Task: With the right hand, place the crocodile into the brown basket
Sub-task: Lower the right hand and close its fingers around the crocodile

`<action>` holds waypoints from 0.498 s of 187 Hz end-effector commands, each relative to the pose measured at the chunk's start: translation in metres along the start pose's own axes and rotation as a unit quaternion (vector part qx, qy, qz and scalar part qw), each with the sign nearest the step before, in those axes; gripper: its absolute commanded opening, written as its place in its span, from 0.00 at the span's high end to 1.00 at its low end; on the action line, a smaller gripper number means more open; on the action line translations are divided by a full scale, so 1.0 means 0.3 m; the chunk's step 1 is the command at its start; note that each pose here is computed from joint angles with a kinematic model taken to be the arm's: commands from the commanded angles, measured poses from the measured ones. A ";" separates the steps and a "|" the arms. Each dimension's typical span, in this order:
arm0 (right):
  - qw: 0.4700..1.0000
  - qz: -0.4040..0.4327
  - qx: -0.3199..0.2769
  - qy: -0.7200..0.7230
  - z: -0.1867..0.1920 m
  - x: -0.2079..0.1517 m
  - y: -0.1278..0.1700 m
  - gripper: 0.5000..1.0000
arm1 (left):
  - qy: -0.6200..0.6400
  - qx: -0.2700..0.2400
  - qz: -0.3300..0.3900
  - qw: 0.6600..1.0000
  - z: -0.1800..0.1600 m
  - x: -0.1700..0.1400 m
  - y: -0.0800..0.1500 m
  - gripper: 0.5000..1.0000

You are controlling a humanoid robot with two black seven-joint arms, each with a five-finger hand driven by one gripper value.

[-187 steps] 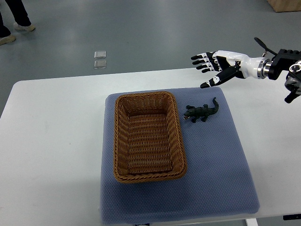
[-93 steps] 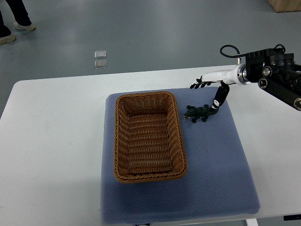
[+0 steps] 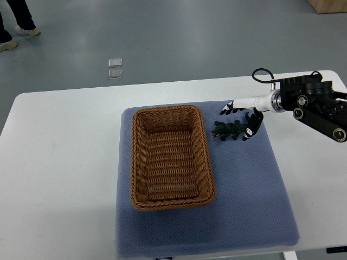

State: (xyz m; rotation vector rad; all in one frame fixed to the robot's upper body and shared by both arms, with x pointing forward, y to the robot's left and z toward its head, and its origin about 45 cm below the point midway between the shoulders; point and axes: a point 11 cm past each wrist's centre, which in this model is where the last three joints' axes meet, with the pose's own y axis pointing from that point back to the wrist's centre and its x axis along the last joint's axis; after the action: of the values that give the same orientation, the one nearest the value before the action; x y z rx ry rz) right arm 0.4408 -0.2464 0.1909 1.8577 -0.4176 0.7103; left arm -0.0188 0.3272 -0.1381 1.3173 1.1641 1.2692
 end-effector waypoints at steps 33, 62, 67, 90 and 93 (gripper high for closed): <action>1.000 -0.003 -0.009 0.015 0.009 -0.019 -0.009 0.29 | 0.000 0.000 -0.003 1.000 0.000 -0.005 0.000 0.00; 1.000 -0.004 -0.007 0.017 0.002 -0.022 -0.015 0.38 | -0.001 0.000 -0.004 1.000 0.000 -0.009 0.000 0.00; 1.000 -0.004 -0.007 0.016 0.003 -0.022 -0.015 0.39 | -0.002 0.000 -0.004 1.000 0.000 -0.009 0.000 0.00; 1.000 0.002 -0.008 0.015 0.008 -0.026 -0.017 0.46 | -0.002 0.000 -0.002 1.000 0.000 -0.004 0.000 0.00; 1.000 0.002 -0.008 0.015 0.009 -0.028 -0.018 0.47 | -0.002 0.001 -0.002 1.000 -0.003 -0.004 0.000 0.00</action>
State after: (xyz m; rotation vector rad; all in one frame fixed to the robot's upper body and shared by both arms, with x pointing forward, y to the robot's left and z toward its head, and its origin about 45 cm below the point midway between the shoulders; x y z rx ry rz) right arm 0.4390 -0.2461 0.1832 1.8302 -0.4001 0.7333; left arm -0.0188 0.3246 -0.1383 1.3124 1.1661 1.2608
